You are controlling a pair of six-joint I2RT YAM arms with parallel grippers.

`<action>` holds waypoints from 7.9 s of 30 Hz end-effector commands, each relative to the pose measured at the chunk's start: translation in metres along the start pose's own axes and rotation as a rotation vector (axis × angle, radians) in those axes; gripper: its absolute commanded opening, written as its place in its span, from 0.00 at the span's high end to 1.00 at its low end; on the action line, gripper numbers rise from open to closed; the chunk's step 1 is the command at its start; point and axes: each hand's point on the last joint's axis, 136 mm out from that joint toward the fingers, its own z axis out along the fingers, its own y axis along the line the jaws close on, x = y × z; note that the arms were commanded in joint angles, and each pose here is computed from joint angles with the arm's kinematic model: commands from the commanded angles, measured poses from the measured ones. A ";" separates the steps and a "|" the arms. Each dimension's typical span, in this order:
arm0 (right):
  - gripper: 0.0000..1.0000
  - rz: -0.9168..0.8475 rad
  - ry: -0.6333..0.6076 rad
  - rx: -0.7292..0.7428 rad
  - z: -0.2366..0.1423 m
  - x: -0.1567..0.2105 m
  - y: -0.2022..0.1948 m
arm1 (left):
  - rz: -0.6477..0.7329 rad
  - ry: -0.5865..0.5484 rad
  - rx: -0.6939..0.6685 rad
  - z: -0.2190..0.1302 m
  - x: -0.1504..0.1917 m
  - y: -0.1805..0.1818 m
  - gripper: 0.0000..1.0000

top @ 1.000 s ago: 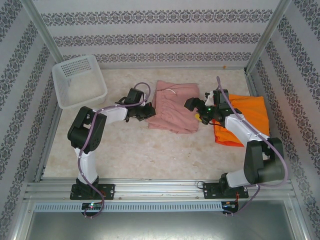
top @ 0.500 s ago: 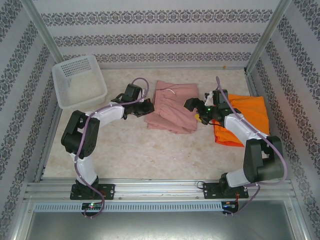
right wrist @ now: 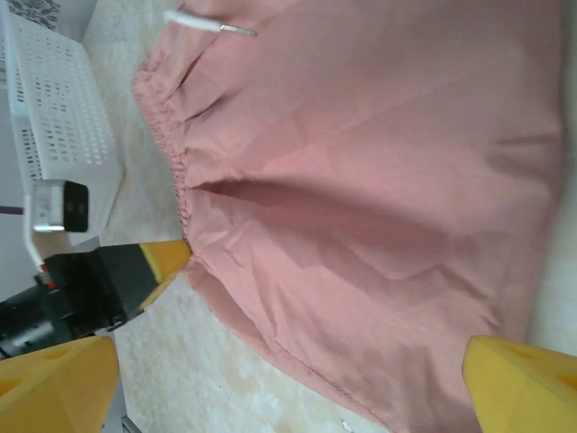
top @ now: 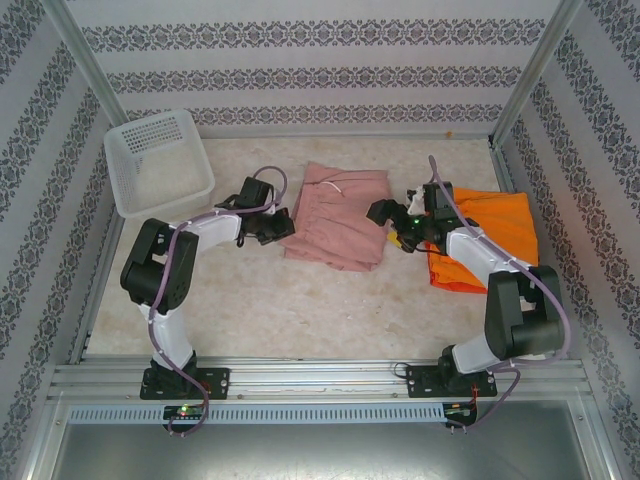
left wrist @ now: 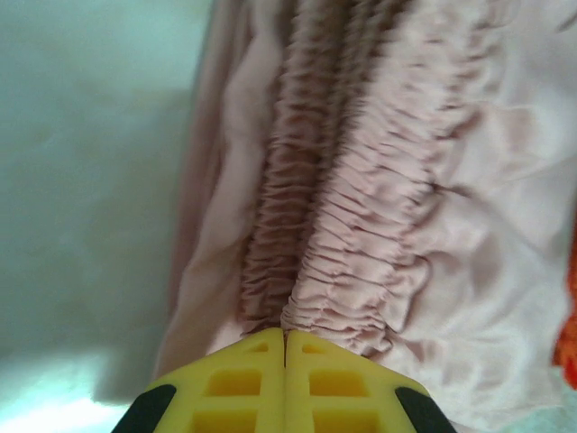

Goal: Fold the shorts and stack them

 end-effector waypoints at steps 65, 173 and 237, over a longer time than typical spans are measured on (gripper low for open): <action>0.65 -0.145 0.179 0.291 0.087 -0.060 -0.061 | 0.045 -0.083 0.076 0.033 -0.030 -0.011 1.00; 0.06 -0.044 -0.120 0.197 -0.095 -0.082 -0.052 | 0.219 -0.520 0.065 -0.121 -0.055 -0.032 0.00; 0.02 -0.807 -0.767 0.395 -0.061 -0.095 -0.086 | 0.476 -0.976 -0.628 -0.167 -0.063 0.154 0.00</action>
